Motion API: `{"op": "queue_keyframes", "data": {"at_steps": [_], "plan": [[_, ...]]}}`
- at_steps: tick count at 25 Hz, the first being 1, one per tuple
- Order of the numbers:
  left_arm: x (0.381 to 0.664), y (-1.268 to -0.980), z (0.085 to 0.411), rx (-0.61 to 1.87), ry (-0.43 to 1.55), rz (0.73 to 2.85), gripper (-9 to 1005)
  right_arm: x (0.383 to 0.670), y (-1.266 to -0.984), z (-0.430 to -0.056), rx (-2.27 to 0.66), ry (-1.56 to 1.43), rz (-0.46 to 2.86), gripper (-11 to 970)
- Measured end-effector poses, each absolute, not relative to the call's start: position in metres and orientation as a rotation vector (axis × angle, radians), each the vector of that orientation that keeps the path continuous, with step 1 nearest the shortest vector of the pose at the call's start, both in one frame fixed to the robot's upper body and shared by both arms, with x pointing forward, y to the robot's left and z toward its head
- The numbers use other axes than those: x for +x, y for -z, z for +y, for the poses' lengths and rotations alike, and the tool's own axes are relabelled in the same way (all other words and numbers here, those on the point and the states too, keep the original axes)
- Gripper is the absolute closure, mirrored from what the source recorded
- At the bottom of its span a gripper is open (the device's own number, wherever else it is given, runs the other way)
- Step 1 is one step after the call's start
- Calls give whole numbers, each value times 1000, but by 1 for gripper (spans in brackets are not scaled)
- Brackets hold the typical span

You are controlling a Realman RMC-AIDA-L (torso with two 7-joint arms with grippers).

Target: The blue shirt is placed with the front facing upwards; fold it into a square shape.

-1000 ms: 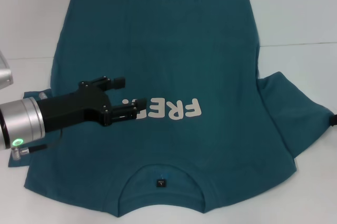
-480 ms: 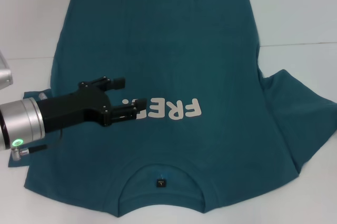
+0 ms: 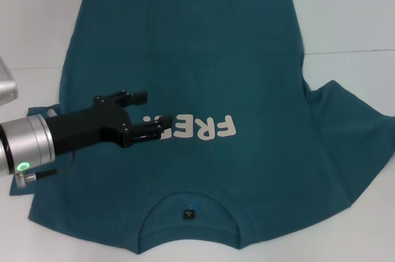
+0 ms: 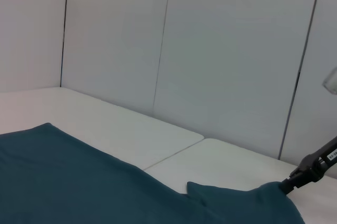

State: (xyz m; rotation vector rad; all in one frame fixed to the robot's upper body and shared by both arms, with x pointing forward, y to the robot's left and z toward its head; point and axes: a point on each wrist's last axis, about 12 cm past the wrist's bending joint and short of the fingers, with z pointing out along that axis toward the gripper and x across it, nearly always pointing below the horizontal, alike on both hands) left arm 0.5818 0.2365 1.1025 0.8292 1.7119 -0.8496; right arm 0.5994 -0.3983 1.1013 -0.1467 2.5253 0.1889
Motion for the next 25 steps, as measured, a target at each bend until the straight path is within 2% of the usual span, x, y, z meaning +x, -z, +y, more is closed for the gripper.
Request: {"op": "queue_keyframes", "data": {"at_steps": [17, 25], "plan": [[579, -1105, 238, 841, 873, 1695, 134, 610, -1132, -339, -354, -335, 2433, 861], [565, -1107, 249, 936, 901, 1635, 134, 619, -1141, -312, -455, -404, 2384, 851]]}}
